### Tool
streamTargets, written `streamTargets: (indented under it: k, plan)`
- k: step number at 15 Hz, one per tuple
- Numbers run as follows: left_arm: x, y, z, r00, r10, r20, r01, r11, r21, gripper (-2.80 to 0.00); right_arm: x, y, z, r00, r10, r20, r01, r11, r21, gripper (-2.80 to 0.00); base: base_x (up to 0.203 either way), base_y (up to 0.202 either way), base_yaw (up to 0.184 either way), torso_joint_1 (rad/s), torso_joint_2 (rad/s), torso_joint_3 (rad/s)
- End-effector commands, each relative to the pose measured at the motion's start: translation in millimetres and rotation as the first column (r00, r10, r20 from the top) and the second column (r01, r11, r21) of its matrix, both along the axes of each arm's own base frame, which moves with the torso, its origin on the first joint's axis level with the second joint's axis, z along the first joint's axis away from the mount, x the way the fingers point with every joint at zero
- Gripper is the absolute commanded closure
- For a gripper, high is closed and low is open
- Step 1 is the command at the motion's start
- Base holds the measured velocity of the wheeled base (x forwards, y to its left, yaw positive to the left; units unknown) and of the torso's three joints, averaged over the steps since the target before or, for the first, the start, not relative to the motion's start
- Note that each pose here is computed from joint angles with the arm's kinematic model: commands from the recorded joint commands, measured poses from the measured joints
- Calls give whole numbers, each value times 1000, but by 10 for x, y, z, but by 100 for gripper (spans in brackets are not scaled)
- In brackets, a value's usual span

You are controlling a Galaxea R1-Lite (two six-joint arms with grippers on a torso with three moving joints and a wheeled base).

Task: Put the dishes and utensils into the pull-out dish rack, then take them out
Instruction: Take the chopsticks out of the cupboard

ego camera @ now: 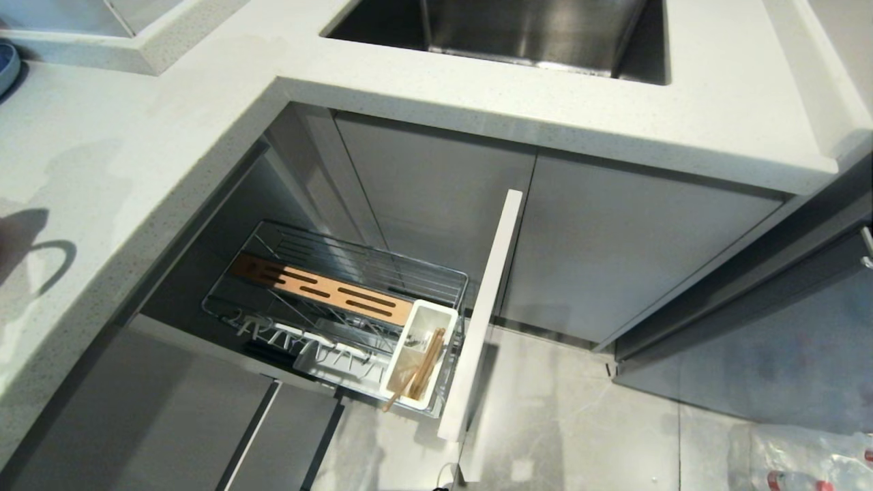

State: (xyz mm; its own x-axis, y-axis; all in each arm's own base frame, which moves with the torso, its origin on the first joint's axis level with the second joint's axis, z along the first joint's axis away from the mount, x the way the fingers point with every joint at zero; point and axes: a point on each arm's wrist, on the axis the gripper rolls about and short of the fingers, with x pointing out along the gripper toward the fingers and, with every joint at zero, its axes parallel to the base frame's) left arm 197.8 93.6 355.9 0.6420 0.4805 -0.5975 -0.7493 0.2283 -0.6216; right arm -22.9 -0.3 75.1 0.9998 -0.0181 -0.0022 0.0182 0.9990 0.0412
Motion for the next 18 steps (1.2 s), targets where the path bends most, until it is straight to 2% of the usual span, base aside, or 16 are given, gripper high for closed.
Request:
streamTargets:
  k: [1, 9, 10, 18]
  plan:
    - [-7, 17, -20, 1000, 12, -8, -12, 1000, -9, 0, 2, 0, -4, 1000, 0, -2, 0, 1000, 0, 0, 0, 0, 0, 0, 0, 0]
    - [-18, 53, -19, 1000, 21, -6, -21, 1000, -5, 0, 2, 0, -4, 1000, 0, -2, 0, 1000, 0, 0, 0, 0, 0, 0, 0, 0]
    - [-22, 59, -19, 1000, 24, -6, -24, 1000, -5, -280, 2, 0, -4, 1000, 0, -2, 0, 1000, 0, 0, 0, 0, 0, 0, 0, 0]
    - [-72, 33, 38, 1000, 24, 18, -24, 1000, 4, -280, 2, 0, -4, 1000, 0, -2, 0, 1000, 0, 0, 0, 0, 0, 0, 0, 0]
